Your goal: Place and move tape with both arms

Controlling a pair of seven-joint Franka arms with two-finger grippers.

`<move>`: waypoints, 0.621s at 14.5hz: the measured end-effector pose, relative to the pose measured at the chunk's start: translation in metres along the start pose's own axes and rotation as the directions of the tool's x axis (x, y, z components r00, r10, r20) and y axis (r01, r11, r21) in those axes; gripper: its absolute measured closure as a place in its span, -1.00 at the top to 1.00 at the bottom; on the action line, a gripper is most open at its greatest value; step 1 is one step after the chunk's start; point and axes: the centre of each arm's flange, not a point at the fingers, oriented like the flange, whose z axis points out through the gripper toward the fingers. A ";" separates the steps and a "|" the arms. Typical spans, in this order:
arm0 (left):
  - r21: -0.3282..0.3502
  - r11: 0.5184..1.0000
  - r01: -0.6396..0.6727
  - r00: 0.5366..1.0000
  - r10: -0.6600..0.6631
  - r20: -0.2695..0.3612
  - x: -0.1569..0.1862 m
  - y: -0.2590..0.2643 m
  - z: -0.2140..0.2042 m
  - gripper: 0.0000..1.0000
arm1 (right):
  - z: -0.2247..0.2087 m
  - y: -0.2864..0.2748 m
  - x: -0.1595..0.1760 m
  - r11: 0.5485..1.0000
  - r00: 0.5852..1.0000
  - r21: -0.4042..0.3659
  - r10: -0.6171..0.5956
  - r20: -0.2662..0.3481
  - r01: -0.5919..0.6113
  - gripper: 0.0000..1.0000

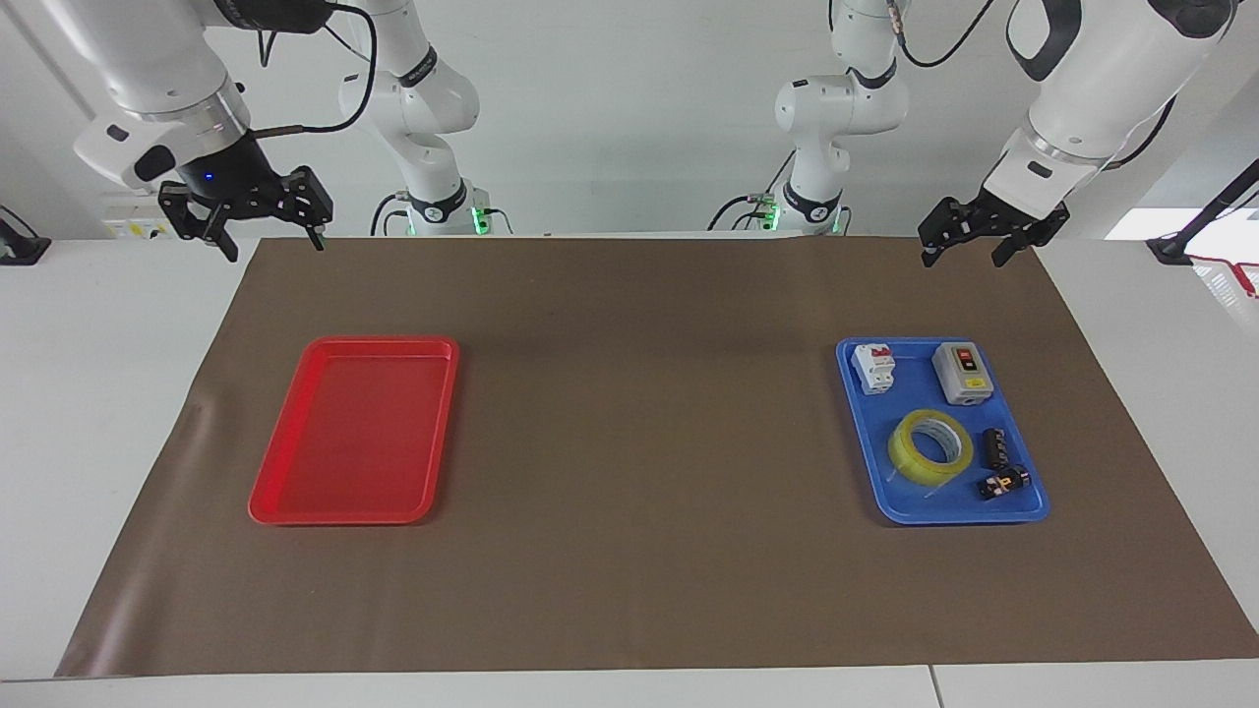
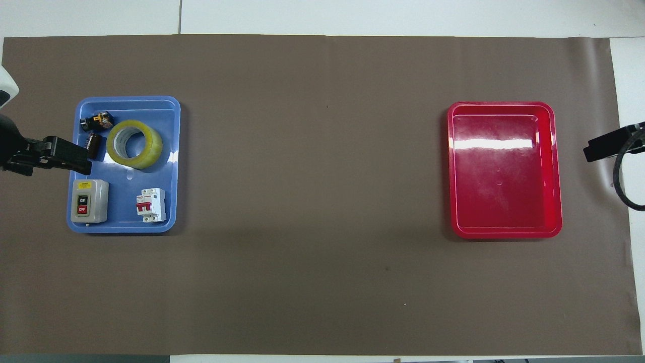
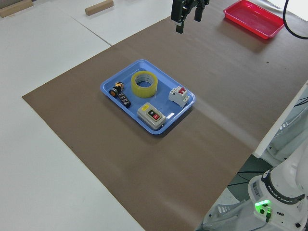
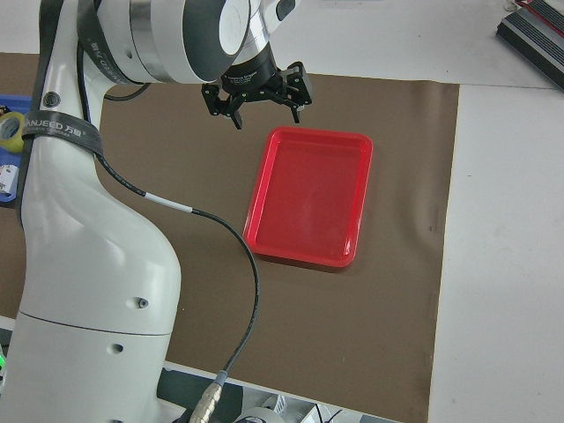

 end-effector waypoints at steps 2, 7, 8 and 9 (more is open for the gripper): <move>-0.001 1.000 0.005 1.000 -0.005 -0.002 0.000 -0.003 0.000 1.00 | 0.000 0.000 0.000 1.000 1.000 0.000 0.000 0.000 0.000 1.00; -0.003 1.000 0.017 0.999 -0.017 -0.047 0.007 -0.011 0.002 1.00 | 0.000 0.000 0.000 1.000 1.000 0.000 0.000 0.000 0.000 1.00; -0.004 1.000 0.023 0.997 -0.023 -0.074 0.011 -0.014 0.006 1.00 | 0.000 0.000 0.000 1.000 1.000 0.000 0.000 0.000 0.000 1.00; -0.005 1.000 0.029 0.996 -0.029 -0.089 0.016 -0.018 0.012 1.00 | 0.000 0.000 0.000 1.000 1.000 0.000 0.000 0.000 0.000 1.00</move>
